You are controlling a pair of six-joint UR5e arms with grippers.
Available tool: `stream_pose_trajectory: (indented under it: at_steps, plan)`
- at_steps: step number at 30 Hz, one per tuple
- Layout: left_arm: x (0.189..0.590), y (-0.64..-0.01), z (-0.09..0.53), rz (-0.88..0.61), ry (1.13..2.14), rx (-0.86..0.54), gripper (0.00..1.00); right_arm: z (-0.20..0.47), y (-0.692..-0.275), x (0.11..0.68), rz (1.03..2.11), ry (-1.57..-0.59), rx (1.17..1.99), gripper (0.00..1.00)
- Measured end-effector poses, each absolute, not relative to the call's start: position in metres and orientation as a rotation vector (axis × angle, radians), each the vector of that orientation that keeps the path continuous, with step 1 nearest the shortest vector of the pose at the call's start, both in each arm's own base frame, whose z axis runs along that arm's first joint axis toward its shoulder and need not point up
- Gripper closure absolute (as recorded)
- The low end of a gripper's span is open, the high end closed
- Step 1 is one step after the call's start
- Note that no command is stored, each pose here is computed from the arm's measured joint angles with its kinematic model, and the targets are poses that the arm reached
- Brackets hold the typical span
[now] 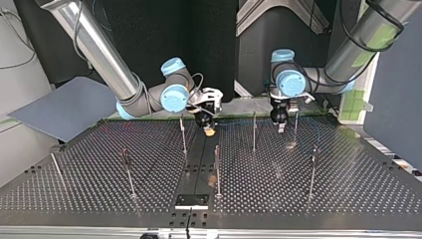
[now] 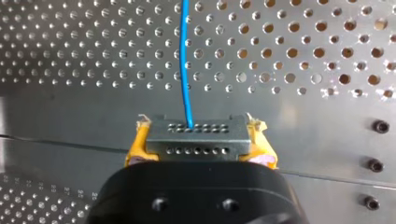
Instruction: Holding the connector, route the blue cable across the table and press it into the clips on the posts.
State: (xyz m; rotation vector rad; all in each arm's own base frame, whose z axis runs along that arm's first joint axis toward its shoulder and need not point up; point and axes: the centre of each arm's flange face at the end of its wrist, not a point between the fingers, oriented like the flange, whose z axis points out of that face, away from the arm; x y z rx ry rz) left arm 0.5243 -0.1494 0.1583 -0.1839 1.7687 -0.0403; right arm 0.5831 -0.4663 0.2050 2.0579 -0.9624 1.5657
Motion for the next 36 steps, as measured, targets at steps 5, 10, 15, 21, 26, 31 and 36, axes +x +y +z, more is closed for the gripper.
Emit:
stream_pose_trajectory:
  at_steps: [5,10,15,21,26,31,36]
  plan:
    - [0.500,-0.158,0.163,-0.042,1.806,-0.170,0.00,0.206,-0.467,0.583,1.572,-0.959,2.060,1.00]
    - [0.482,-0.164,0.171,-0.061,1.788,-0.161,0.00,0.206,-0.467,0.584,1.581,-0.952,2.070,1.00]
    - [0.464,-0.172,0.179,-0.095,1.761,-0.168,0.00,0.206,-0.465,0.585,1.595,-0.943,2.084,1.00]
    - [0.435,-0.187,0.185,-0.119,1.752,-0.182,0.00,0.206,-0.464,0.586,1.599,-0.937,2.091,1.00]
    - [0.414,-0.197,0.190,-0.129,1.737,-0.183,0.00,0.206,-0.465,0.585,1.599,-0.937,2.092,1.00]
    - [0.397,-0.214,0.194,-0.204,1.714,-0.158,0.00,0.207,-0.466,0.584,1.600,-0.941,2.089,1.00]
    - [0.398,-0.236,0.192,-0.264,1.715,-0.105,0.00,0.207,-0.468,0.583,1.606,-0.938,2.093,1.00]
